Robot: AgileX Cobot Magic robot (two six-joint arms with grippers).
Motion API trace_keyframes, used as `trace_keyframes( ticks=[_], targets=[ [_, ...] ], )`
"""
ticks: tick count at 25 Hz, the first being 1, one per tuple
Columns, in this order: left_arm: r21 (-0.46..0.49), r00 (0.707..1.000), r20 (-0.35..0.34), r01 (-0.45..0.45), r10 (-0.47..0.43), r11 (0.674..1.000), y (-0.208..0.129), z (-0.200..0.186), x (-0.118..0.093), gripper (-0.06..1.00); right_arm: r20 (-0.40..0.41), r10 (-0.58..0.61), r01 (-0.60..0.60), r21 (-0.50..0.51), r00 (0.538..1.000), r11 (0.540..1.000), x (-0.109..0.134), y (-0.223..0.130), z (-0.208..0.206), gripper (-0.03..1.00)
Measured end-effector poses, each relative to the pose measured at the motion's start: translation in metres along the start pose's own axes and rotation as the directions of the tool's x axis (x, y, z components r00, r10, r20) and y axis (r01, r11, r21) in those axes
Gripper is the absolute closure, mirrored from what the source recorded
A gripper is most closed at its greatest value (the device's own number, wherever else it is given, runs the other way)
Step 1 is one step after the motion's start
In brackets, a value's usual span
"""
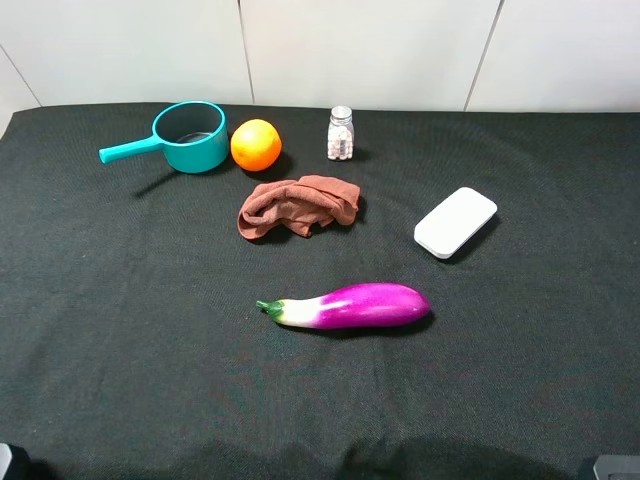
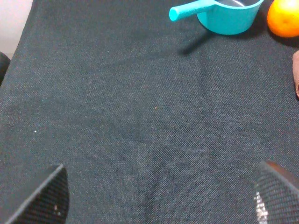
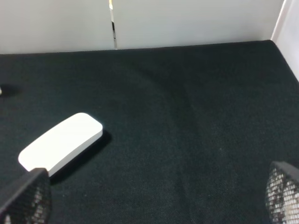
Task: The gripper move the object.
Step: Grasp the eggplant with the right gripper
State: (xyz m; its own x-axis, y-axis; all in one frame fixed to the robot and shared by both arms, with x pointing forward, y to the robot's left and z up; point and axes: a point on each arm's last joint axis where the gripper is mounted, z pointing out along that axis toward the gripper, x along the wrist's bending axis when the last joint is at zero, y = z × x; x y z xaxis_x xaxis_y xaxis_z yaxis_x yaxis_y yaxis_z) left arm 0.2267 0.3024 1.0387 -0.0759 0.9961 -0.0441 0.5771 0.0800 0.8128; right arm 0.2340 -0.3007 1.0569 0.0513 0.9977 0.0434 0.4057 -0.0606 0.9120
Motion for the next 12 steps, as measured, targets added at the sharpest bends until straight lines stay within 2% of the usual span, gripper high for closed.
trace_keyframes(
  ticks=[12],
  targets=[
    [0.0,1.0,0.0,0.0,0.0,1.0,0.0,0.0,0.0,0.11,-0.024,0.016,-0.016,0.003,1.0,1.0,0.0021,-0.0002,-0.0001,0.27]
  ],
)
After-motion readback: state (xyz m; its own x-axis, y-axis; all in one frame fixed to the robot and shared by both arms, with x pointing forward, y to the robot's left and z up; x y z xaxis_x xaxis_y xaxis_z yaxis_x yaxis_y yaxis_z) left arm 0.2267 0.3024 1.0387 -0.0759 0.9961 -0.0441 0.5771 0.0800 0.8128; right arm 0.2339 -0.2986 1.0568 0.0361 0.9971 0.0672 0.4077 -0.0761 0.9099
